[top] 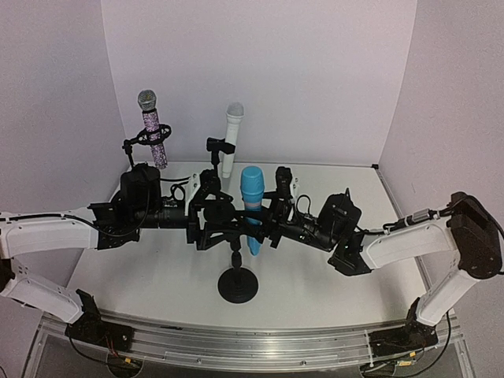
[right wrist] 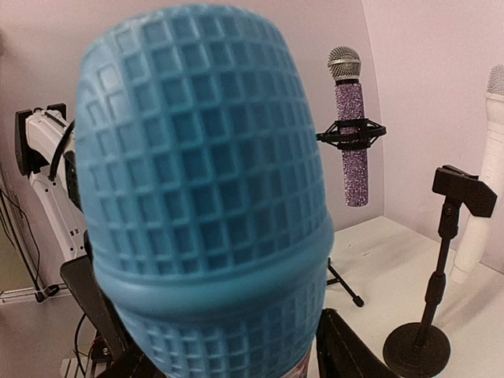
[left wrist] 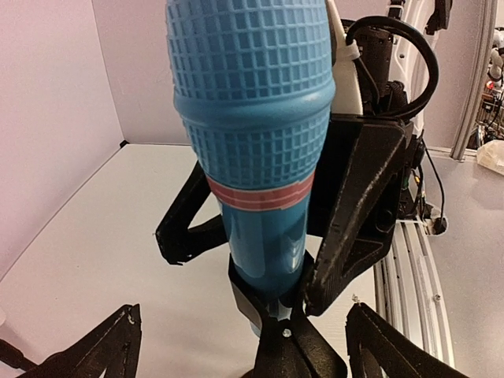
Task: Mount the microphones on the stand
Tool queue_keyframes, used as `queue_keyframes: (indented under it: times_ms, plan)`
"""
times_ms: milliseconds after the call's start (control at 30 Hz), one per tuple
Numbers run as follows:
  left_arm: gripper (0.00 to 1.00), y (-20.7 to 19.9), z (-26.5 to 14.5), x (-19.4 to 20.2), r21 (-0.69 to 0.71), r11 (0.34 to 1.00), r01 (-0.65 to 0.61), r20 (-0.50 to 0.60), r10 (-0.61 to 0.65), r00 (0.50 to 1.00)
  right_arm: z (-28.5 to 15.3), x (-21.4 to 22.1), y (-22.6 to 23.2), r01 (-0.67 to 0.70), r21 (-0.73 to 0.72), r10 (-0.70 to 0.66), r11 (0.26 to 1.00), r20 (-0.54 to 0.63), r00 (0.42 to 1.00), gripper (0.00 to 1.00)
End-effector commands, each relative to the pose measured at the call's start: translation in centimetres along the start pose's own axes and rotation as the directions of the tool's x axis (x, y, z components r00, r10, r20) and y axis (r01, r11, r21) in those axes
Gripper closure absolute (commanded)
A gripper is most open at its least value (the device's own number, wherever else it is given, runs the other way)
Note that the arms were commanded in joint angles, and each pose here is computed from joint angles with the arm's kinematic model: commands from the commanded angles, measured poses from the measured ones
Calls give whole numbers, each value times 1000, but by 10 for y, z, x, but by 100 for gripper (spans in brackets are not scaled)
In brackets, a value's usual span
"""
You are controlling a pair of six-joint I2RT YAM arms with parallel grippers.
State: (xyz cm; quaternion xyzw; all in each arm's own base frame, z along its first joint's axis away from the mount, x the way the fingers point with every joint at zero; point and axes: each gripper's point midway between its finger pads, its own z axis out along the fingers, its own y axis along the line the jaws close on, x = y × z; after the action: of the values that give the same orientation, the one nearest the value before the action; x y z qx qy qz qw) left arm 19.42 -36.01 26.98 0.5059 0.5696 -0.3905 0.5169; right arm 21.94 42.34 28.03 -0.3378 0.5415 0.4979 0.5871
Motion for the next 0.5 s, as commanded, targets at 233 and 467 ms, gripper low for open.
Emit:
queue_keyframes:
  times_ms: [233, 467]
  plan:
    - [6, -9, -13, -28, 28, 998, -55, 69, 53, 996, -24, -14, 6, 51, 34, -49, 998, -61, 997, 12]
    - [2, -11, -29, -47, 16, 998, -56, 109, 54, 993, -74, 1, -1, 130, 130, -96, 983, -241, 966, 9]
